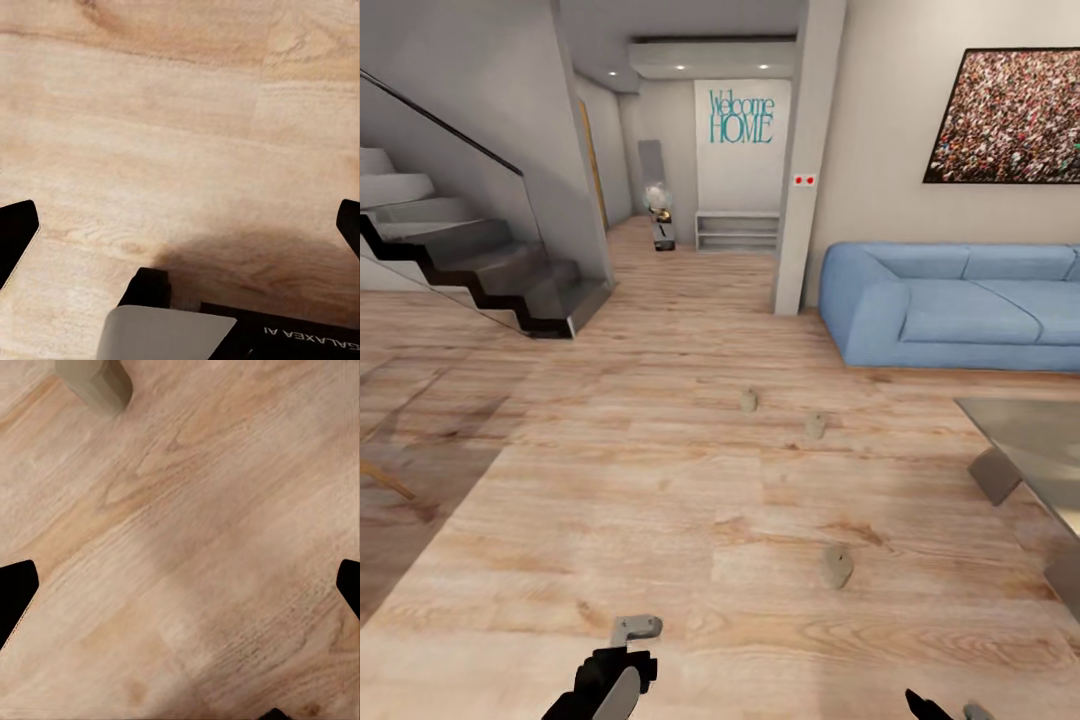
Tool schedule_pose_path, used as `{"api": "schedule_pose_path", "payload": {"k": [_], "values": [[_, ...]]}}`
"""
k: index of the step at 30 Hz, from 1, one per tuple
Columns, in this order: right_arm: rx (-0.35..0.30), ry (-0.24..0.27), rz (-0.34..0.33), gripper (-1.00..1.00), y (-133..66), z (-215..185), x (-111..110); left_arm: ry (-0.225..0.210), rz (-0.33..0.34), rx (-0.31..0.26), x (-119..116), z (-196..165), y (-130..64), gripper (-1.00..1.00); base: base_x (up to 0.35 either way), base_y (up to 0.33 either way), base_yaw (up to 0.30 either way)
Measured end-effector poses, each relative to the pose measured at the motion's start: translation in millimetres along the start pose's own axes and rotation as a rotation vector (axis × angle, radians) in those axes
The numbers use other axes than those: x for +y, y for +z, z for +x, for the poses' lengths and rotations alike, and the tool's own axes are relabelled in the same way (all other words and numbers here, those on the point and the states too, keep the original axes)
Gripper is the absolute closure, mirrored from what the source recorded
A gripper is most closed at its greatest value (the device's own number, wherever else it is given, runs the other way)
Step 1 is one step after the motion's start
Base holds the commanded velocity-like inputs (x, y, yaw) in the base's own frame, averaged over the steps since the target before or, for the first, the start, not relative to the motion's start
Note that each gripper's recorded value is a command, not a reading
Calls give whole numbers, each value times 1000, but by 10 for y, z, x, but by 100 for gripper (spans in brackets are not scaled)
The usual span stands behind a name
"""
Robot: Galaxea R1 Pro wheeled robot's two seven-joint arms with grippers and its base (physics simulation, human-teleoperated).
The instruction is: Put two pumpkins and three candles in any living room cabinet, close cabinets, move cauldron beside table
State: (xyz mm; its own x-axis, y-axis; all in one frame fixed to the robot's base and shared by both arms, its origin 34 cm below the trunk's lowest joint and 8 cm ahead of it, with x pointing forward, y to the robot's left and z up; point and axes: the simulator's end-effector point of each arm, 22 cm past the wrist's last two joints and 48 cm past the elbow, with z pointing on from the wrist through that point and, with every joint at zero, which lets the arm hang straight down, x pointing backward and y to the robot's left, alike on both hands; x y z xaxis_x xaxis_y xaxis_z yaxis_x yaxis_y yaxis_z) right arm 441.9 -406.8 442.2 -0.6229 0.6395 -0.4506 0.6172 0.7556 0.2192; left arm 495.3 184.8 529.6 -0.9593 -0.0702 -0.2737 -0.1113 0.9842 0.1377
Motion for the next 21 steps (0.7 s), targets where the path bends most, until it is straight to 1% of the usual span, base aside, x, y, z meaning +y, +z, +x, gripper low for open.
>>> {"api": "schedule_pose_path", "payload": {"k": [4, 5, 7, 8, 9, 10, 12, 15, 21], "values": [[63, -3, -7, -100, 11, 115, 59, -6, 10, -17, -37, -122, -27, -100, 308, 189, 0], [83, -8, -7, -100, 14, 149, 74, -7, 18, -23, -54, -168, -35, -100, 307, 195, 0], [103, -39, -16, -100, 28, 123, 162, -8, 46, -30, -113, -220, -41, -100, 310, 181, 0], [103, -58, -27, -100, 37, 66, 244, -8, 65, -31, -155, -230, -43, -100, 324, 138, 0], [100, -84, -43, -100, 45, -31, 373, -8, 90, -33, -214, -243, -48, -100, 331, 111, 0], [101, -97, -48, -100, 46, -78, 432, -8, 101, -34, -239, -250, -50, -100, 334, 94, 0], [103, -109, -41, -100, 46, -115, 461, -8, 111, -35, -269, -255, -55, -100, 341, 49, 0], [101, -120, -15, -100, 46, -164, 443, -9, 126, -36, -333, -258, -72, -100, 348, 11, 0], [103, -124, -9, -100, 43, -162, 429, -11, 137, -35, -399, -258, -94, -100, 350, 2, 0]]}}
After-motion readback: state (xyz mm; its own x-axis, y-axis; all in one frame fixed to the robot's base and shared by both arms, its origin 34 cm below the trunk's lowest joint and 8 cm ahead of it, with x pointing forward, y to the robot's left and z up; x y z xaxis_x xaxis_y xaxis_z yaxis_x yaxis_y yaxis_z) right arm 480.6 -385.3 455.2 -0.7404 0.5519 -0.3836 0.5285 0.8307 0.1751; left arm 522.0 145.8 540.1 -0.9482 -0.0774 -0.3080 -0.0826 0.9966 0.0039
